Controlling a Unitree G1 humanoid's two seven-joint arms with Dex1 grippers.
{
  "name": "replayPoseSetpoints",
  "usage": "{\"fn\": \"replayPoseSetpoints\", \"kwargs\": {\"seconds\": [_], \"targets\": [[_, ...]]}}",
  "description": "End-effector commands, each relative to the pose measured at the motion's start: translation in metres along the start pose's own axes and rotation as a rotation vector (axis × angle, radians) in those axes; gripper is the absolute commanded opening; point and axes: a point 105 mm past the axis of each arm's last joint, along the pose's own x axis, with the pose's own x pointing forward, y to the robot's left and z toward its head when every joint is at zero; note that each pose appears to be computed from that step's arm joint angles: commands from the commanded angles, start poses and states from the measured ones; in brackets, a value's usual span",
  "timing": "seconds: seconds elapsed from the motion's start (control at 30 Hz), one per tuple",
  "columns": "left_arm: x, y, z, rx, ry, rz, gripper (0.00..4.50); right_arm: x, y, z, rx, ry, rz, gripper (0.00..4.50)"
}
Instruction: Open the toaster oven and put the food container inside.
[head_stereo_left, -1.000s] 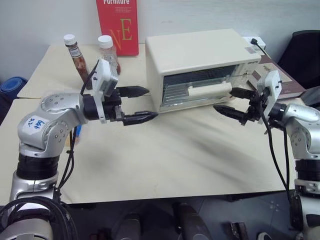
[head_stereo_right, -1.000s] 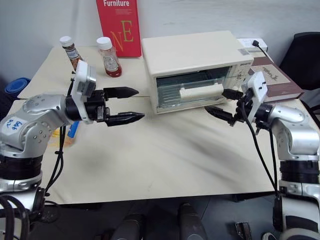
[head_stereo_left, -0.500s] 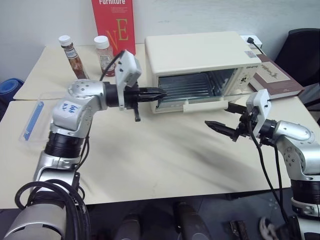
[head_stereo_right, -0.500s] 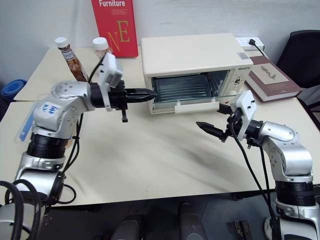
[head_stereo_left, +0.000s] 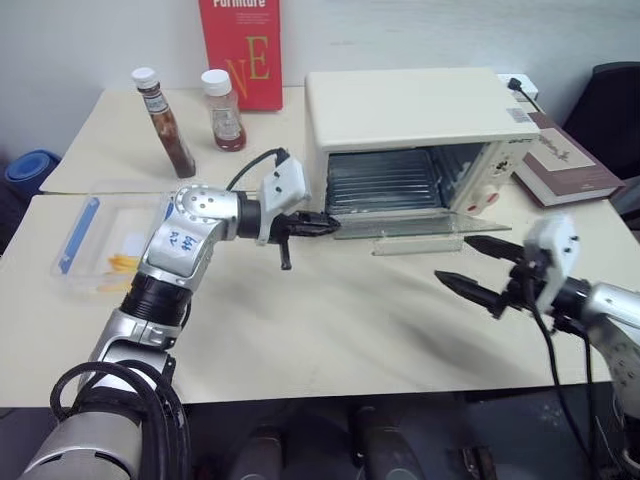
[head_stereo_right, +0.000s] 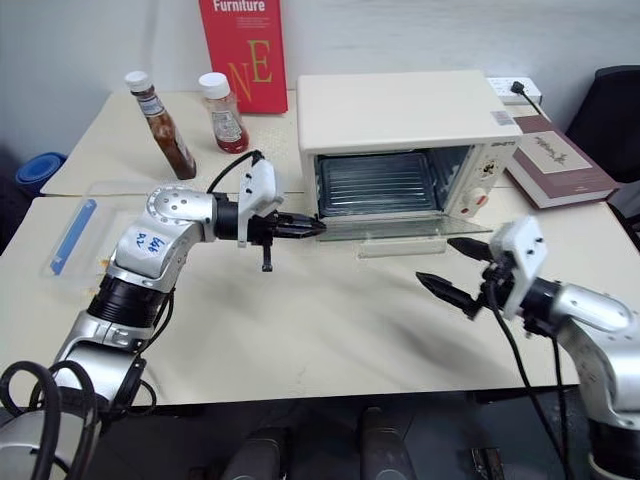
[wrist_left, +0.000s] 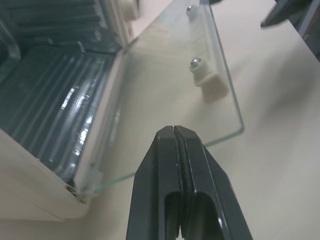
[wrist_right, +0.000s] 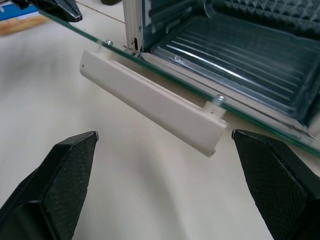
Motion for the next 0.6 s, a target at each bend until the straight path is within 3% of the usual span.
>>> {"fn": "replayPoseSetpoints", "kwargs": {"seconds": [0.03,0.23,0.4,0.53,0.6], "targets": [[0.003,-0.013,-0.001,0.053,0.018,-0.038,0.03,-0.020,0.014,0.017,-0.033,-0.013,0.025,4.50],[0.015,-0.031,-0.031,0.065,0.095,-0.026,0.03,-0.029,0.037,0.035,-0.002,-0.024,0.141,4.50],[0.019,-0.030,-0.036,0.044,0.101,0.072,0.03,-0.019,0.041,0.056,-0.011,-0.071,0.210,4.50],[0.000,-0.027,-0.035,-0.010,0.094,0.192,0.03,-0.008,0.050,0.075,-0.019,-0.124,0.320,4.50],[-0.025,-0.028,-0.032,-0.111,0.064,0.285,0.41,0.002,0.054,0.086,-0.025,-0.155,0.396,4.50]]}}
